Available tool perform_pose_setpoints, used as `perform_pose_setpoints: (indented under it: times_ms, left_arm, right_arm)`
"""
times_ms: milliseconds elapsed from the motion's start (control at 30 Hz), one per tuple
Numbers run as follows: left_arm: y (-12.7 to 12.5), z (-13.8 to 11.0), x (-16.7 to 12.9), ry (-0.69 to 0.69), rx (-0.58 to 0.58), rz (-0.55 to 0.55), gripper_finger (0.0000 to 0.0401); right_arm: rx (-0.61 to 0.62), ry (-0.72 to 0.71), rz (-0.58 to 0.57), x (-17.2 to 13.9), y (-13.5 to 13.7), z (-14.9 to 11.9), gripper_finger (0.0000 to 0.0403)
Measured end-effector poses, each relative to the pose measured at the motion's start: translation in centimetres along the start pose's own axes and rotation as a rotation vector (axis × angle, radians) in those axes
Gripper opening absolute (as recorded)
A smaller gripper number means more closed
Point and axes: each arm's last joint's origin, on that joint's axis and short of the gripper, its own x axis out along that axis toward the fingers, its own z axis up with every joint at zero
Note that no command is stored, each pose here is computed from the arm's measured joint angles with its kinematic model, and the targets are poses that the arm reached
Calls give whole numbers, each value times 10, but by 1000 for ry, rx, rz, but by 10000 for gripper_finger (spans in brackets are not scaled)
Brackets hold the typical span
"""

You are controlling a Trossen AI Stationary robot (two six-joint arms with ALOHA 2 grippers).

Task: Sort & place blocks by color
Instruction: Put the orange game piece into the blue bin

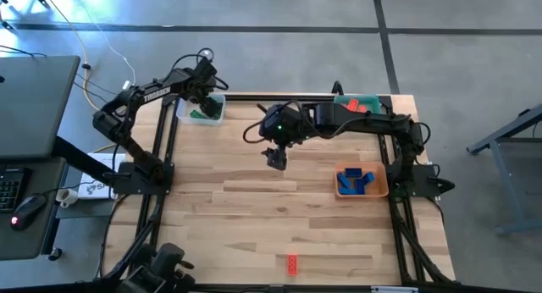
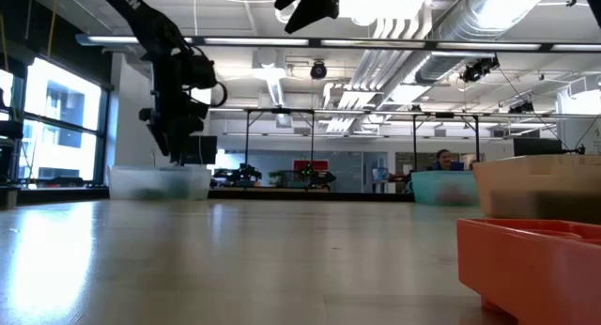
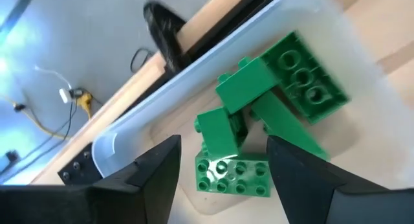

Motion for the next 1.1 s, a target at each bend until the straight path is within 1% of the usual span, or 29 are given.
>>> perform_pose_setpoints:
  times_ms: [167, 267, 433, 567, 700, 800, 900, 967, 1100]
  left_arm:
    - [-6, -2, -27, -94, 21, -26, 214]
    - [-14, -7, -48, -154, 32, -87, 214]
    - [-33, -17, -81, -243, 4, -263, 214]
    - [-50, -28, -104, -268, -79, -424, 214]
    - [-69, -38, -121, -253, -91, -534, 214]
    - [-83, -47, -131, -234, -57, -562, 214]
    - [-93, -57, -137, -200, -12, -561, 214]
    - [-98, -64, -141, -170, -11, -566, 214]
    - [-106, -76, -149, -133, -21, -581, 214]
  right_arm:
    - [-52, 16, 40, 0, 8, -2, 286]
    - [-56, 20, 86, -1, 10, -2, 286]
    - [-67, 24, 159, -1, 12, -3, 286]
    - [-165, 19, 237, -1, 17, -3, 286]
    - [-287, 11, 314, -1, 29, -5, 286]
    - [-378, -2, 372, -3, 41, -7, 286]
    - [-454, -11, 415, -5, 56, -9, 286]
    - [-503, -18, 456, -7, 68, -12, 286]
    - [-614, -19, 498, -9, 91, -18, 286]
